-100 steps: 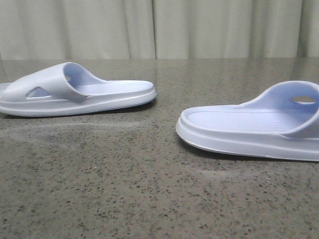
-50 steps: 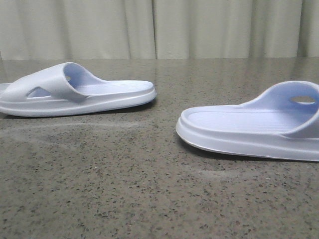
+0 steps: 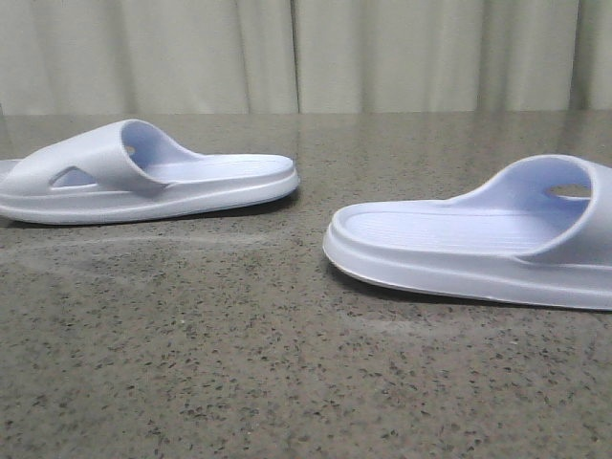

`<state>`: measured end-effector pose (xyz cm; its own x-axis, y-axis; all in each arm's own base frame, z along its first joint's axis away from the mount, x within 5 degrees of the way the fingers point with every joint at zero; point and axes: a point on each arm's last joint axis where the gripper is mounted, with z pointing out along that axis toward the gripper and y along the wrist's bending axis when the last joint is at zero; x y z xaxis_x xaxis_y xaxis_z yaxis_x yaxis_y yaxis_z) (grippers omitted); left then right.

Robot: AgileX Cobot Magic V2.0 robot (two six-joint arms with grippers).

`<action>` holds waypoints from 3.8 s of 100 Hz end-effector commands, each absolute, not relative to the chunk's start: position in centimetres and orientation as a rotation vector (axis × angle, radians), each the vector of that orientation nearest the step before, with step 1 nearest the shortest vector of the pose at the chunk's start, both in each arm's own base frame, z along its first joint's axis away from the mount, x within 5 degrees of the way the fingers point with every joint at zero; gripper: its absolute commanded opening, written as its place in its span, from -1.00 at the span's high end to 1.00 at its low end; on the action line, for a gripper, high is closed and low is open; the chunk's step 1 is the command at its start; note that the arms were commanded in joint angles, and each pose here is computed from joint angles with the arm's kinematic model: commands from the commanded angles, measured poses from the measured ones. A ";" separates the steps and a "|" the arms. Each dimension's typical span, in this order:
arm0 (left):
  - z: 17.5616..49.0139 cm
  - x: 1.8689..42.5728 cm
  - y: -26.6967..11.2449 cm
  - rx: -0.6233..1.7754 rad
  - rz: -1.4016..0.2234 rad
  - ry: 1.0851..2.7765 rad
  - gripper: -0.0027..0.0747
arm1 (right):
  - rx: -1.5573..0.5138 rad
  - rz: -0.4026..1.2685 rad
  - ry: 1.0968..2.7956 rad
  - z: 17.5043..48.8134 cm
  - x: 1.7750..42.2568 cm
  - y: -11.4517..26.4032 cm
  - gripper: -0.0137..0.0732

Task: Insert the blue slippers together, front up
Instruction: 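Lower both grippers and grasp each slipper by its heel rim, then lift both slippers off the table and bring them together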

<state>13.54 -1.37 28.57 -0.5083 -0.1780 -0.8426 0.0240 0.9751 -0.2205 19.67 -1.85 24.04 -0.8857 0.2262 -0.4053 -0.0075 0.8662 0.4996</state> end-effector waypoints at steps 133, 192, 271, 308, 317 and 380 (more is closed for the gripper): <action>26.4 27.7 -0.2 -0.140 -0.889 2.305 0.06 | 0.167 0.711 2.449 25.9 20.4 -1.7 0.93; 24.2 29.1 -0.8 -0.086 -1.052 2.298 0.09 | 0.154 0.704 2.448 25.9 20.4 -1.7 0.93; 24.7 28.8 -0.8 -0.060 -1.139 2.262 0.89 | 0.155 0.681 2.416 26.6 20.8 -2.0 0.93; 28.9 26.3 1.0 -0.027 -1.166 2.113 0.89 | 0.109 0.808 2.225 31.4 22.3 -1.5 0.93; 29.1 26.2 0.8 -0.019 -1.199 2.097 0.89 | 0.069 0.869 2.156 32.8 22.4 -1.1 0.93; 29.9 25.7 -0.2 0.034 -1.351 2.040 0.89 | -0.075 1.052 2.024 34.4 22.5 0.8 0.93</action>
<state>26.21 0.75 27.43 -0.7920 -0.3227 -0.5183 0.2810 0.5609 -0.7787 22.36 0.03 32.85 -0.6899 0.2906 -0.6631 -0.3234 0.6958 0.6414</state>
